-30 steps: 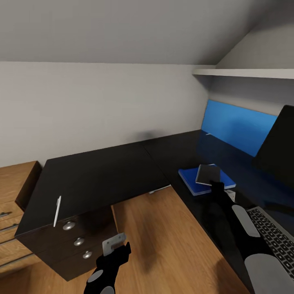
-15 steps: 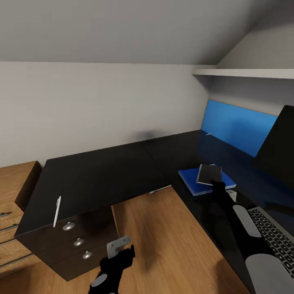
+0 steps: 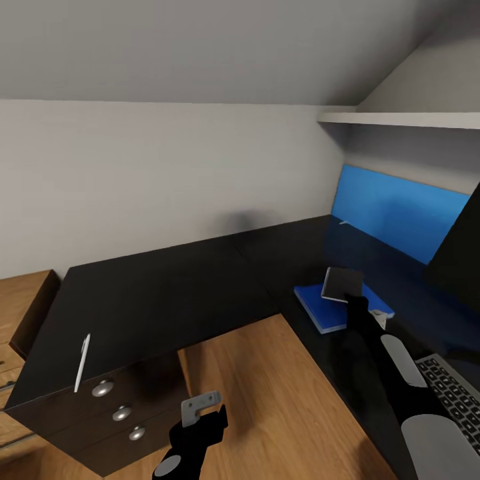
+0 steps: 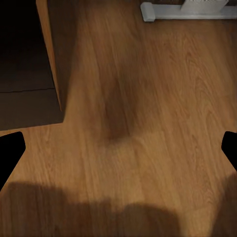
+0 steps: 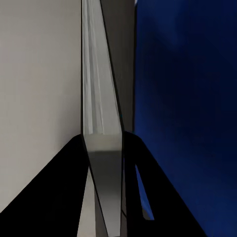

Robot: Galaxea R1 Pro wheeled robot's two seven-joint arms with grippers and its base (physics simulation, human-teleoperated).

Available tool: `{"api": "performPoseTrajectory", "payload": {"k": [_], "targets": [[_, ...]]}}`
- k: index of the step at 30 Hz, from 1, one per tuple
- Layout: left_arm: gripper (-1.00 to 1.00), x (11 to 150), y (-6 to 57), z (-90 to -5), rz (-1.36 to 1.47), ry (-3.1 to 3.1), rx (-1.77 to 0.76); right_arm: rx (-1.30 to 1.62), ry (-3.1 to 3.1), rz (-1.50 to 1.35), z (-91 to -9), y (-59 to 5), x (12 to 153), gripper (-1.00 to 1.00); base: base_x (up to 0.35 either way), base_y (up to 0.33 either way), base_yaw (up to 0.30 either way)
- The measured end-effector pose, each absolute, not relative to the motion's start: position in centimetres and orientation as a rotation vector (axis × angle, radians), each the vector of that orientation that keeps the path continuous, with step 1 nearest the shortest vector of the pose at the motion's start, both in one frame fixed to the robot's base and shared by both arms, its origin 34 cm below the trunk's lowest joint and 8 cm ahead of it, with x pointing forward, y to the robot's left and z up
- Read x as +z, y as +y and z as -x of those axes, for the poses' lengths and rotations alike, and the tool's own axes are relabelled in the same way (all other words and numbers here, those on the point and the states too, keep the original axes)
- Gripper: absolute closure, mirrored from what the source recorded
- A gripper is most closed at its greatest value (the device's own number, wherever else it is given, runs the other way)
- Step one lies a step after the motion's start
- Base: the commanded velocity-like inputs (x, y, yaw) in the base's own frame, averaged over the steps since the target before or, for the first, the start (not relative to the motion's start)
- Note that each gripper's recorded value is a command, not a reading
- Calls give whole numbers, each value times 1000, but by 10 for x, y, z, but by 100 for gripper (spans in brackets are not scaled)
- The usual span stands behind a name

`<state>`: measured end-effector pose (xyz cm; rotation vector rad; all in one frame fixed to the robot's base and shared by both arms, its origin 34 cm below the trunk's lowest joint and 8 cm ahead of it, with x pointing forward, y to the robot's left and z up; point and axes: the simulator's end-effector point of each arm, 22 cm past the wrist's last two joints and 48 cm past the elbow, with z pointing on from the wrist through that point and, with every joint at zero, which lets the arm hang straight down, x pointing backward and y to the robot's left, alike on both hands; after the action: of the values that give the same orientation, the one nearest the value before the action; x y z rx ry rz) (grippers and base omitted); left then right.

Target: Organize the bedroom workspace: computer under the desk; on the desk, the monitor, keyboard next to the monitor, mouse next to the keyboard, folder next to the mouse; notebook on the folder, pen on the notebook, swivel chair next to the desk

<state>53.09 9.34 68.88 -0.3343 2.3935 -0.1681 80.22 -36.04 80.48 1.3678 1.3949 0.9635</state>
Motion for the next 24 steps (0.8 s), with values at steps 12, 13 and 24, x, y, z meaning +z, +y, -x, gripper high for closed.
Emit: {"api": "performPoseTrajectory", "payload": {"k": [12,13,24], "targets": [[-100,696,93,-531,336,2394,-171,963,1395,-1368,-803,-360,812,100,37,0,0],[-100,698,93,-532,336,2394,-171,963,1395,-1368,-803,-360,814,100,2,0,0],[-100,717,93,-533,339,2395,-172,963,1395,-1368,-804,-361,832,100,0,0,0]]}}
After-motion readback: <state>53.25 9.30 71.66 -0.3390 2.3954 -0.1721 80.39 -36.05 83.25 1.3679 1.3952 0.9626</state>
